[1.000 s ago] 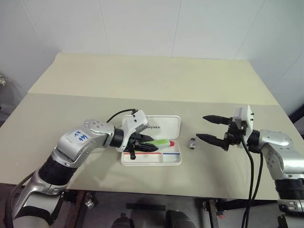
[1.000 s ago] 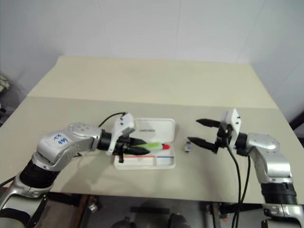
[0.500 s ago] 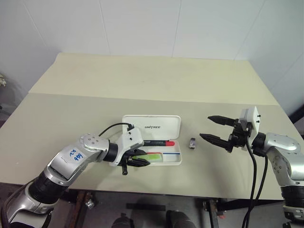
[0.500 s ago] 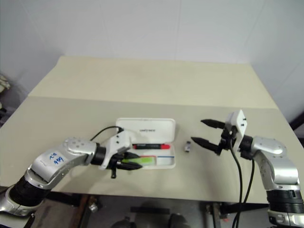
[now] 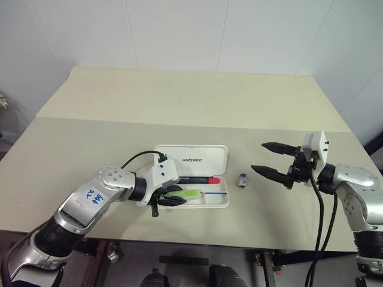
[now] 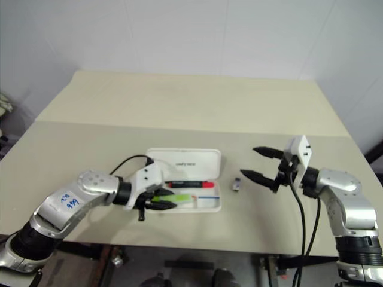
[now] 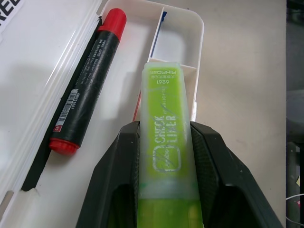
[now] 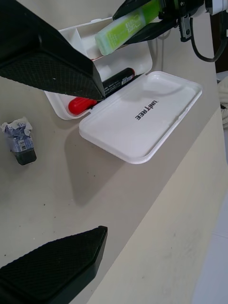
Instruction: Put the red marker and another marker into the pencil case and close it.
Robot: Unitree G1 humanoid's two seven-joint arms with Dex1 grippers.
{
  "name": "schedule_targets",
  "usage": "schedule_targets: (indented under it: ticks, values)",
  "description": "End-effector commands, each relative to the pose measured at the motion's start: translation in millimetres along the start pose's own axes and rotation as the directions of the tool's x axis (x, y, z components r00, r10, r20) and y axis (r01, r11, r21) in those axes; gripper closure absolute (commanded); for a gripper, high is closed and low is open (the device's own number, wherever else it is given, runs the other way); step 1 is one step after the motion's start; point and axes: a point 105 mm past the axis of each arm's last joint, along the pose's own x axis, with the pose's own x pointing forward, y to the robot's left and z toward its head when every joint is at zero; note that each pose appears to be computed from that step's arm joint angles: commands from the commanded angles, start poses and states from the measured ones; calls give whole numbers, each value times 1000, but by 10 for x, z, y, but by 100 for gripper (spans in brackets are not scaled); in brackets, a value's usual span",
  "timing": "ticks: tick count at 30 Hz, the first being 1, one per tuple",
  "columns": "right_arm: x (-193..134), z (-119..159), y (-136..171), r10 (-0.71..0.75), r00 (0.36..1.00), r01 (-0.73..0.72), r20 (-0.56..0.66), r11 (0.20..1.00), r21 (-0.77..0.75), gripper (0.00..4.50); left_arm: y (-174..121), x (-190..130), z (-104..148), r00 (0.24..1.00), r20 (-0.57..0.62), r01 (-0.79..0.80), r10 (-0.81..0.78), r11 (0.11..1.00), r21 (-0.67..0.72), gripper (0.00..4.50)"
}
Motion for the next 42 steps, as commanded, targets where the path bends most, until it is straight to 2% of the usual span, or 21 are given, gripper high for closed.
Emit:
schedule_targets:
  ticks: [1,2,9,19,24,30,37,42]
  values:
    - [-17,107,16,-2,1000,3,19,999,-37,0,16,-6,67,1000,20,10,-10,1000,19,264]
    - [-18,108,18,-2,1000,3,19,999,-37,0,16,-3,61,1000,19,13,-13,1000,18,242]
    - [-38,107,12,-11,1000,11,16,999,-39,0,18,15,54,999,20,29,-29,1000,13,9]
    - [17,15,-20,-66,998,66,8,997,-35,0,114,-138,101,997,64,-35,35,999,-13,4]
    - [101,-96,-150,-202,979,203,19,978,-44,0,158,-354,149,990,129,-71,66,997,35,4]
    - [189,-278,-153,-311,950,311,4,950,-11,0,145,-591,187,973,221,-87,72,995,57,4]
    - [167,-481,-15,-368,929,370,-50,927,59,0,101,-865,206,919,384,-111,84,993,48,4]
    - [124,-592,65,-381,919,390,-102,916,89,0,98,-1003,131,910,404,-128,98,991,48,4]
